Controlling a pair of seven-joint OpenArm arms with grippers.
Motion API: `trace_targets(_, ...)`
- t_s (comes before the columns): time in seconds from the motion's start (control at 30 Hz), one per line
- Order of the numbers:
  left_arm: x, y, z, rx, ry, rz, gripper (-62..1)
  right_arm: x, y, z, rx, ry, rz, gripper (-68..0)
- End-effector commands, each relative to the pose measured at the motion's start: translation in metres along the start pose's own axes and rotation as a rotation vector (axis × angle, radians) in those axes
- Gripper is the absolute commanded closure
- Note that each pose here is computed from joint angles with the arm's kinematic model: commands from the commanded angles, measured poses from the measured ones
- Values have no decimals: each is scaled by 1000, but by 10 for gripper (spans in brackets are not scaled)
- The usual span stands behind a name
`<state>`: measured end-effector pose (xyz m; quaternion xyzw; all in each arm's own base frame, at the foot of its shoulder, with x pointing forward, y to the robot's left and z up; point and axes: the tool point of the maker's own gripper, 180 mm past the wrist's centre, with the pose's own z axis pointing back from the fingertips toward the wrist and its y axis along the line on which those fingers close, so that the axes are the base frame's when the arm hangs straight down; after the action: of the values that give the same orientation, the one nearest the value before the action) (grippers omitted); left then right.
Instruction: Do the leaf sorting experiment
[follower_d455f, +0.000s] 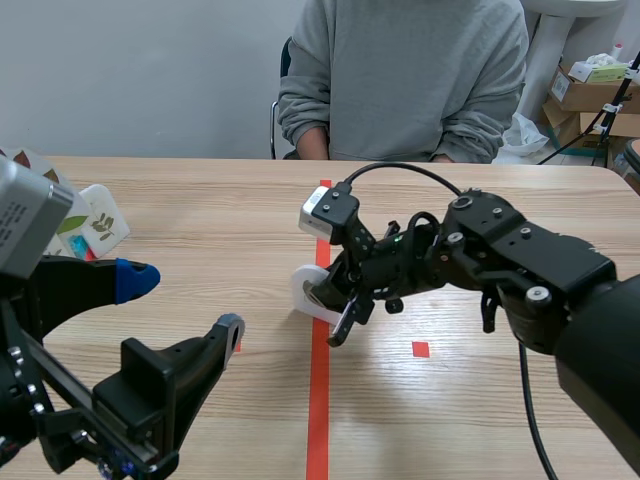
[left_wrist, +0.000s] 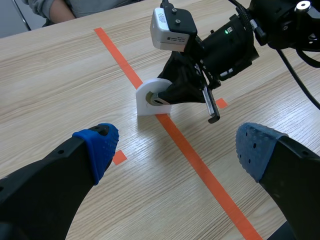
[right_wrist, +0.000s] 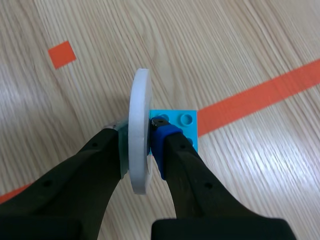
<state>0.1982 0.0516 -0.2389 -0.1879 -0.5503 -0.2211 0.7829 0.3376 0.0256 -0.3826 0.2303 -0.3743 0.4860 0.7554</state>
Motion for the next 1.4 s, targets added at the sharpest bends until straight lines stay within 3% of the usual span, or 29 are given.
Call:
trace_targets(0.0, 8, -2, 0, -8, -26, 2, -506, 3, -26, 20, -66, -20, -8, -35)
trace_targets(0.27, 8, -2, 0, -8, -26, 2, -506, -27, -100, 99, -303, -61, -183, -20)
trace_targets(0.5, 8, -2, 0, -8, -27, 2, -506, -48, -172, 174, -641, -112, -324, -20)
trace_targets(0.7, 8, -2, 0, -8, -30, 2, -506, -53, -200, 206, -819, -153, -381, -22)
trace_targets(0.8, 9, -2, -1, -7, -32, 0, -506, -63, -210, 212, -873, -152, -418, -22)
trace_targets(1.0, 9, -2, -1, -7, -31, 0, -506, -82, -227, 210, -898, -144, -512, -22)
trace_targets(1.37, 9, -2, -1, -7, -30, 0, -506, -92, -229, 195, -883, -123, -574, -22)
